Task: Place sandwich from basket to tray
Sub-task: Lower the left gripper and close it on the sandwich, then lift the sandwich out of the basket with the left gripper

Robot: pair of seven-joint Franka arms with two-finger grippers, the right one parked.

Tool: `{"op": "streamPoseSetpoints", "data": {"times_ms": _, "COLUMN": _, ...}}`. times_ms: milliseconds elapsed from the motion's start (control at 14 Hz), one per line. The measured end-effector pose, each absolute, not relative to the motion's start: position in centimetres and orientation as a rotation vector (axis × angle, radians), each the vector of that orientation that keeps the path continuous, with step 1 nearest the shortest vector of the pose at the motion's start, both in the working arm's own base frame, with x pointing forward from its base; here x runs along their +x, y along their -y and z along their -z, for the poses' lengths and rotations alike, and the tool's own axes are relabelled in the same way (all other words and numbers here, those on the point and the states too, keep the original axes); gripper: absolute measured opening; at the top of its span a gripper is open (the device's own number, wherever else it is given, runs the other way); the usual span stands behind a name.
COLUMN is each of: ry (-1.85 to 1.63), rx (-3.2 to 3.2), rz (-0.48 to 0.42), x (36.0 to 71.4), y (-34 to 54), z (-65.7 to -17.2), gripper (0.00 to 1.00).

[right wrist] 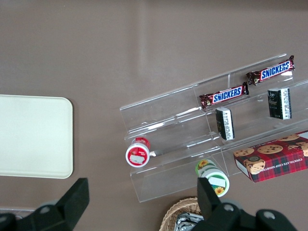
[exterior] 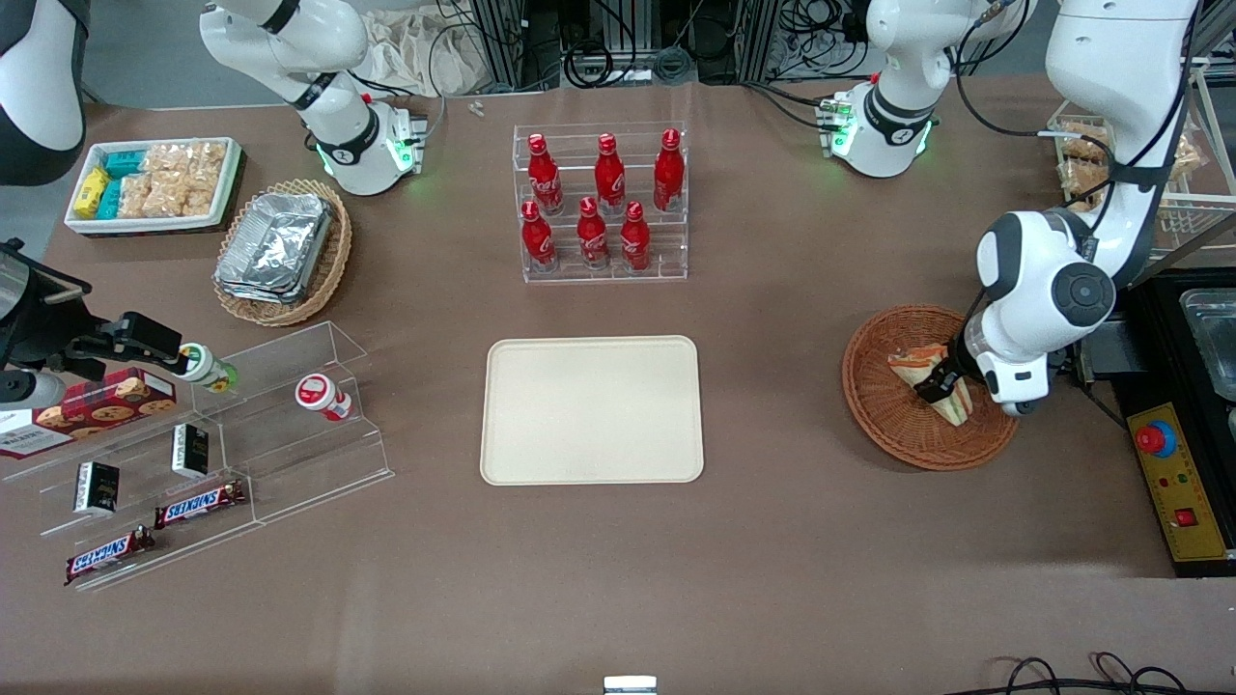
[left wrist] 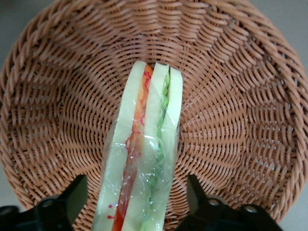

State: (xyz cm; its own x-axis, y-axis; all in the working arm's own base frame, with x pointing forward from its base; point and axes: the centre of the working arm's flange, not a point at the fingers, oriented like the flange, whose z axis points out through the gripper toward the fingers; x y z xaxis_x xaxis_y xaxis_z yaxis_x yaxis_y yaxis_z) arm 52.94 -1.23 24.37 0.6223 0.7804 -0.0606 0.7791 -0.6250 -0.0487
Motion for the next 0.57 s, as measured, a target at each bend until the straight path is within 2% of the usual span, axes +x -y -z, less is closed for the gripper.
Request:
{"op": "streamPoseSetpoints", "data": {"times_ms": 143, "ry": 1.348, "rx": -2.817, "rz": -0.116, "x": 53.0, "y": 1.4, "z": -24.4, "gripper": 0.62}}
{"op": "streamPoseSetpoints", "data": {"times_ms": 286, "ry": 1.348, "rx": -2.822, "rz": -0.106, "x": 53.3, "y": 1.5, "z": -24.7, "gripper": 0.43}}
{"op": "streamPoseSetpoints", "data": {"times_ms": 429, "ry": 1.342, "rx": -2.833, "rz": -0.082, "x": 54.2, "y": 2.0, "z": -25.9, "gripper": 0.35}}
{"op": "streamPoseSetpoints", "data": {"times_ms": 571, "ry": 1.327, "rx": -2.807, "rz": -0.139, "x": 56.3, "y": 2.5, "z": -29.6, "gripper": 0.32}}
